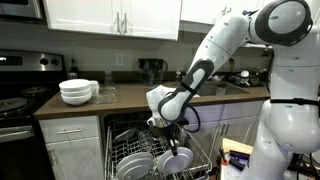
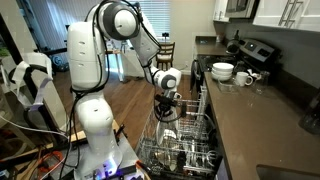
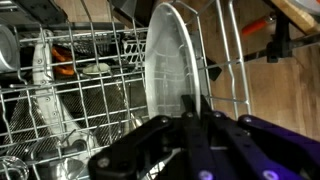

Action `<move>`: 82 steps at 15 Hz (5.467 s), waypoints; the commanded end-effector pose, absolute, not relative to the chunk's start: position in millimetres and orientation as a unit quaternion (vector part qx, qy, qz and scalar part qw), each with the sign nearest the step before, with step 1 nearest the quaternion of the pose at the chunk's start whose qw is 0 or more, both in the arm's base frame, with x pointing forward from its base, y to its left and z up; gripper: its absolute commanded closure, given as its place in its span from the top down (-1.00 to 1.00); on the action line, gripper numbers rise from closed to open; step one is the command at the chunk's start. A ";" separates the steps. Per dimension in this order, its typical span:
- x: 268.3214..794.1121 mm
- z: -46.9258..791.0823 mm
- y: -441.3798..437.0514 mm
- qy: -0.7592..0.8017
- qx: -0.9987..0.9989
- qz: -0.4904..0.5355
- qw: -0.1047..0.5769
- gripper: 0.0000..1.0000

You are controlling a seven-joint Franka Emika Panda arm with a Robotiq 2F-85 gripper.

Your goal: Remove the plate from the dishwasher

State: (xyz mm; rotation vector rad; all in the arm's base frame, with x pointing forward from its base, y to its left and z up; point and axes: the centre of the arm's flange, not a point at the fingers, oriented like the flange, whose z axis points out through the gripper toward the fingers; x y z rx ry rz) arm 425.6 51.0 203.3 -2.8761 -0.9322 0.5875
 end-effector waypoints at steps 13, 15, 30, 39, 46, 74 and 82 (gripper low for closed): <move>399.8 380.7 108.5 -0.367 -0.921 0.084 -0.096 -0.90; 402.6 384.9 139.2 -0.373 -0.915 0.061 -0.139 -0.90; 457.5 341.9 168.1 -0.247 -0.907 -0.019 -0.341 -0.90; 483.0 357.9 129.2 -0.228 -0.883 -0.036 -0.408 -0.91; 493.7 360.7 112.5 -0.219 -0.873 -0.047 -0.434 -0.91; 543.4 336.3 32.5 -0.178 -0.867 -0.050 -0.462 -0.91; 537.2 322.2 31.0 -0.182 -0.875 -0.025 -0.449 -0.86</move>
